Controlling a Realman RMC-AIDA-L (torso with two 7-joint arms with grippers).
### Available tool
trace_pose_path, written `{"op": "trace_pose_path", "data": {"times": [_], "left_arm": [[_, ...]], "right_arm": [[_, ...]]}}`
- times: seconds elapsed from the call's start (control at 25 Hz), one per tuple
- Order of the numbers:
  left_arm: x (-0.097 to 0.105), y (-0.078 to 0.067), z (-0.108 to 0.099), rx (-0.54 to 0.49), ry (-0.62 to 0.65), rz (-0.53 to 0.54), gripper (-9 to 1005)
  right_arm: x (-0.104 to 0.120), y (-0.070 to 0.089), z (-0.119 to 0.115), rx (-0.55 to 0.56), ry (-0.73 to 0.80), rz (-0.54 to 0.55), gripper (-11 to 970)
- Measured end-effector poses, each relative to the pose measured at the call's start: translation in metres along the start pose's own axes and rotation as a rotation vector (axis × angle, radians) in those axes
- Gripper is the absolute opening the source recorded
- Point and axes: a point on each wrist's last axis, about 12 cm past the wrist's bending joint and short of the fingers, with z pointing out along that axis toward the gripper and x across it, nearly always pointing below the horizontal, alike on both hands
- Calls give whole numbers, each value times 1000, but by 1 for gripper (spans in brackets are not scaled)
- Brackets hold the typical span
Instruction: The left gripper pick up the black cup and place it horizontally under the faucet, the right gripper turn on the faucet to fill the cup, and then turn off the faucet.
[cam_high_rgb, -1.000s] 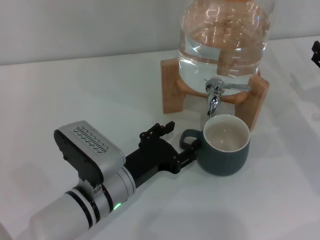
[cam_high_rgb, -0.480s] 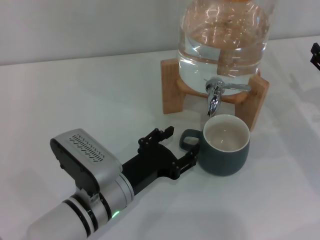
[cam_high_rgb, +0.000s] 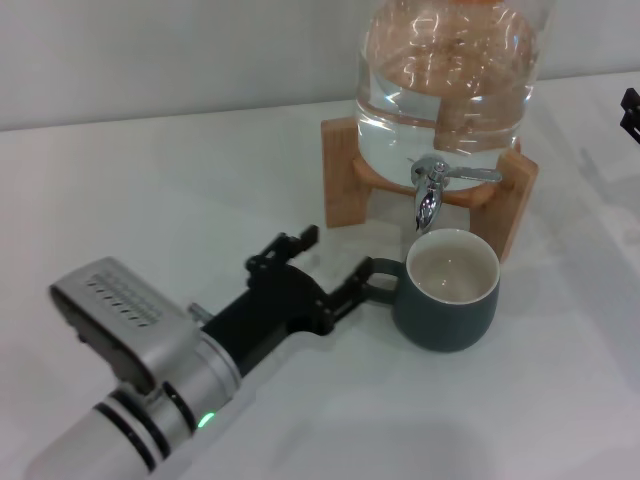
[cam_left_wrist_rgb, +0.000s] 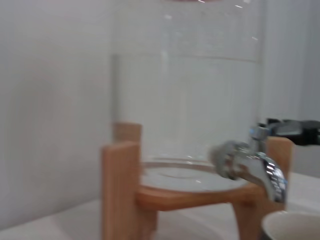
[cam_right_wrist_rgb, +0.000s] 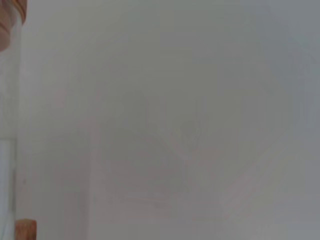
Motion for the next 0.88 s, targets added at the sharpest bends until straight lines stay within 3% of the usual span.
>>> {"op": "trace_pose_path", "data": {"times": [0.36, 0.64, 0.88], "left_arm": [[-6, 34, -40, -261, -206, -63, 760], [-5, 65, -54, -450, -254, -159, 760], [-7, 86, -60, -554, -293, -187, 760]], "right_arm": [[-1, -3, 1, 14, -4, 5, 833], [-4, -3, 0, 7, -22, 44, 833], [-9, -6, -7, -39, -64, 117, 833]]}}
